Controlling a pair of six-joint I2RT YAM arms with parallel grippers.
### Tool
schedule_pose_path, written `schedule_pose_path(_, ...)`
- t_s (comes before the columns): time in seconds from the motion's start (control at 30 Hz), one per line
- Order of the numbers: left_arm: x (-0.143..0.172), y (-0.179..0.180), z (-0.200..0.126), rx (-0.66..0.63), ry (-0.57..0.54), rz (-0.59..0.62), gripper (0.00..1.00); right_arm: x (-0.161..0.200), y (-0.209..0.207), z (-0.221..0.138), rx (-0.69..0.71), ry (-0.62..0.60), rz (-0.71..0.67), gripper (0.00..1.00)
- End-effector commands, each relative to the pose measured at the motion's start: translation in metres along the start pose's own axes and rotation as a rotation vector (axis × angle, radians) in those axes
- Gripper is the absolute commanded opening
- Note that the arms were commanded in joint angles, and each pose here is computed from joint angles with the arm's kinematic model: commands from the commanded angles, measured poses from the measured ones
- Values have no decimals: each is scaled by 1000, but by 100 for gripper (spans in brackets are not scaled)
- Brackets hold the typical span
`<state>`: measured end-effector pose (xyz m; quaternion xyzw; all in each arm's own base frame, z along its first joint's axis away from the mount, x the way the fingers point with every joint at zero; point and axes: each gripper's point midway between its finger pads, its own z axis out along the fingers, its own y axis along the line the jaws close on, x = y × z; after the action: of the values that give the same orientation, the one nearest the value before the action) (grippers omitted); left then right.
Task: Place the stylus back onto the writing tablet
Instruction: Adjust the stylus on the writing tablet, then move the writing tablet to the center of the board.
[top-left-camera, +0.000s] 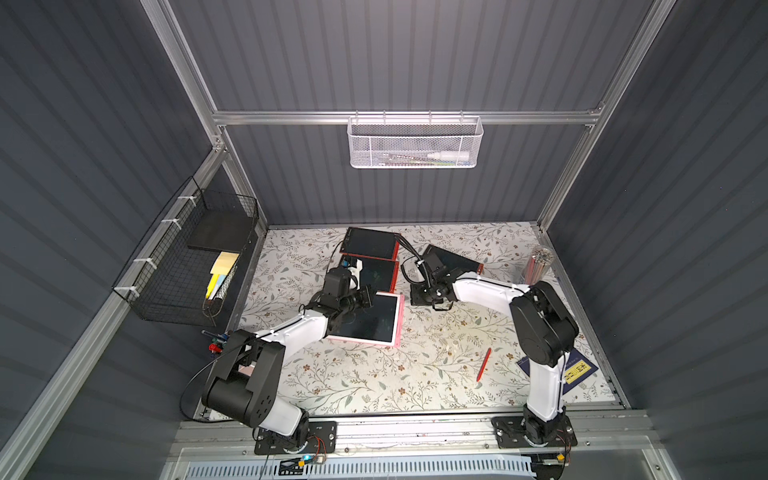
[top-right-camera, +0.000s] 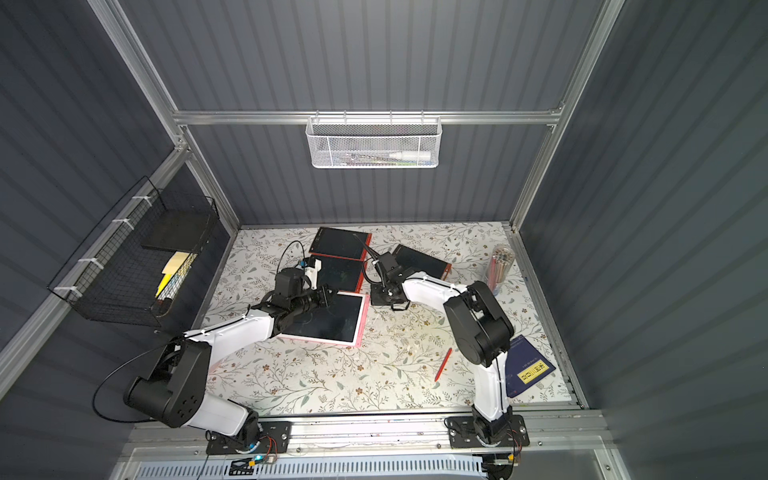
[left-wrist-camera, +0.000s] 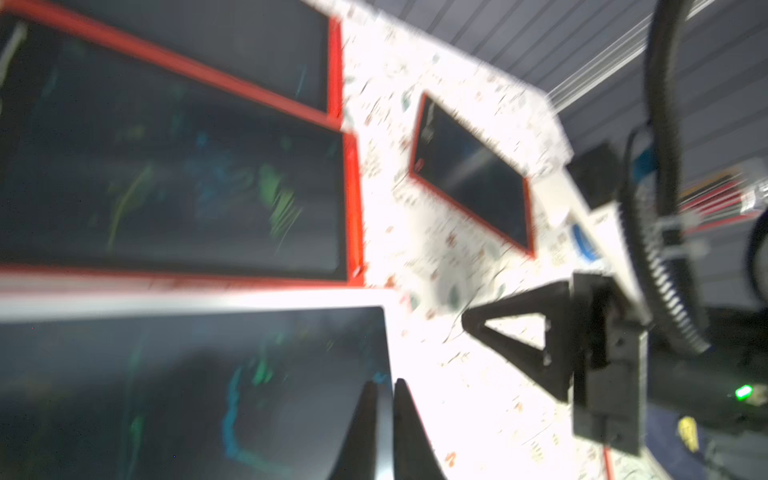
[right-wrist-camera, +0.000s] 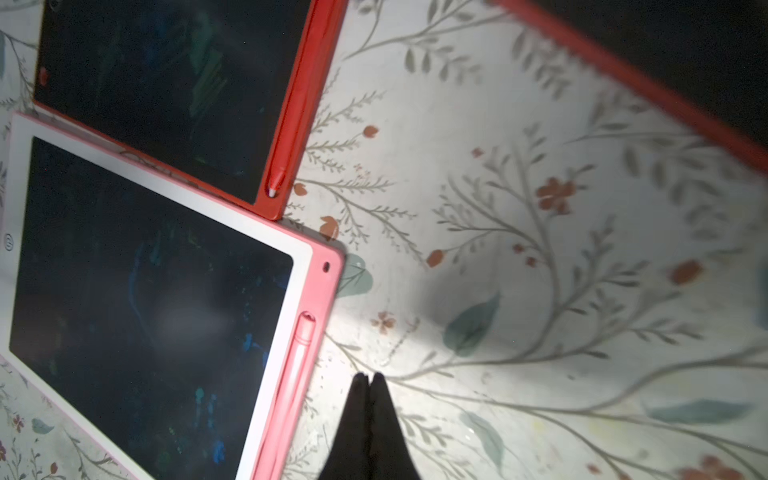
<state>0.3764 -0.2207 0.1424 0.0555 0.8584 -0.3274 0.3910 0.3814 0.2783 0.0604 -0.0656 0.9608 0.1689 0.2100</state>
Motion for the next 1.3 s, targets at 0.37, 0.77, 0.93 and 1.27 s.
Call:
schedule_pose_path(0.37,-143,-100,-4,260,-243,290,68,5,-53,-57,132,-61,24,14)
schedule_pose_path(0.77,-206,-147,-19,369,-406,423,99,-8,-108,-69,308,-75,167,16)
schedule_pose_path(0.93,-208,-161,-35,420,-464,499,99,-20,-131,-69,357,-83,249,16)
schedule_pose_path(1.27,-196,-152,-38,390,-458,499,99,-41,-175,-57,475,-64,316,16)
